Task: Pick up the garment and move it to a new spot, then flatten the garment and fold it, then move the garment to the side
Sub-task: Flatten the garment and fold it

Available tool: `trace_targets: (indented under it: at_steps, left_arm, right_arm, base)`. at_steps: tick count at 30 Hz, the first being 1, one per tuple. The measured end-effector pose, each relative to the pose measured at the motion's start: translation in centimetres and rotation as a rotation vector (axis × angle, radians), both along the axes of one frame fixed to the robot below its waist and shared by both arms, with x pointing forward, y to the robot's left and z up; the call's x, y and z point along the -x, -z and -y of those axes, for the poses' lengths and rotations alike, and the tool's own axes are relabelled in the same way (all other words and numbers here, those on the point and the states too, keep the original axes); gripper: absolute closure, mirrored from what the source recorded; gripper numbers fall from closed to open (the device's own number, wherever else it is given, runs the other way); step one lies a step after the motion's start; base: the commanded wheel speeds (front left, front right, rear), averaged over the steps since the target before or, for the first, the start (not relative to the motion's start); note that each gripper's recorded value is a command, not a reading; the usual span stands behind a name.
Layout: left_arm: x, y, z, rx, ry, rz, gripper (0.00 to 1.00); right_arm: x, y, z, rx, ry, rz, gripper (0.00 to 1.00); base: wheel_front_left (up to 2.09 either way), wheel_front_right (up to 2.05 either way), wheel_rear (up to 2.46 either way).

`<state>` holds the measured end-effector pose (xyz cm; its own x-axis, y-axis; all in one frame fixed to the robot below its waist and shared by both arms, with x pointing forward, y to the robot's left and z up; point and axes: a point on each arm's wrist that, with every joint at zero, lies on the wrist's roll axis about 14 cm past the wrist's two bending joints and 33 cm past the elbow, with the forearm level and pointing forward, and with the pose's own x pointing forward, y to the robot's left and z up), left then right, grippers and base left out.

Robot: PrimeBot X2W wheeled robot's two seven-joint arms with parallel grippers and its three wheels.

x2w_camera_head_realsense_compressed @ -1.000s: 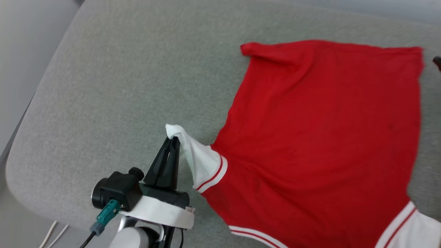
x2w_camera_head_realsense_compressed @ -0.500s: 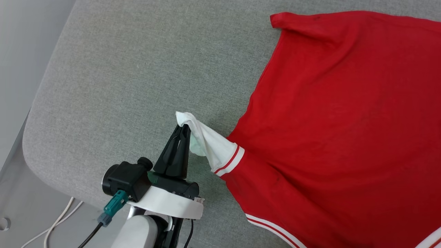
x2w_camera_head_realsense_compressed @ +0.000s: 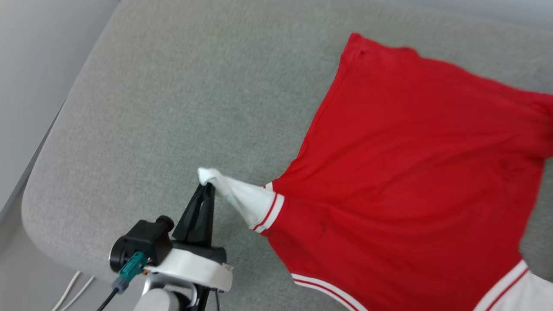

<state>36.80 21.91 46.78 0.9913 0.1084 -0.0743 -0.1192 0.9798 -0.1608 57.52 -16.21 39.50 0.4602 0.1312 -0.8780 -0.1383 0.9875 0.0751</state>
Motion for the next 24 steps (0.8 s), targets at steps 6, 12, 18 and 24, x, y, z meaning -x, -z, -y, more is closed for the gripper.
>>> trace_targets:
  at_steps: [6, 12, 18, 24]
  left_arm:
    - [2.1, 0.2, -0.7, -0.004, -0.016, -0.037, 1.00]
    - [3.4, 1.0, -1.0, -0.008, -0.001, -0.082, 1.00]
    - [3.4, 0.9, 0.6, 0.001, 0.061, -0.092, 1.00]
    - [2.8, 0.5, 3.1, 0.007, 0.143, -0.091, 1.00]
  right_arm:
    - [5.3, -3.0, 2.7, 0.086, -0.074, 0.055, 1.00]
    - [15.9, -1.3, 6.6, 0.103, -0.061, -0.067, 1.00]
    - [28.6, 1.9, 9.3, 0.063, 0.028, -0.227, 1.00]
    - [37.4, 4.4, 9.3, -0.031, 0.169, -0.320, 1.00]
  base:
    - [0.00, 0.00, 0.00]
    - [0.00, 0.00, 0.00]
    - [0.00, 0.00, 0.00]
    - [0.00, 0.00, 0.00]
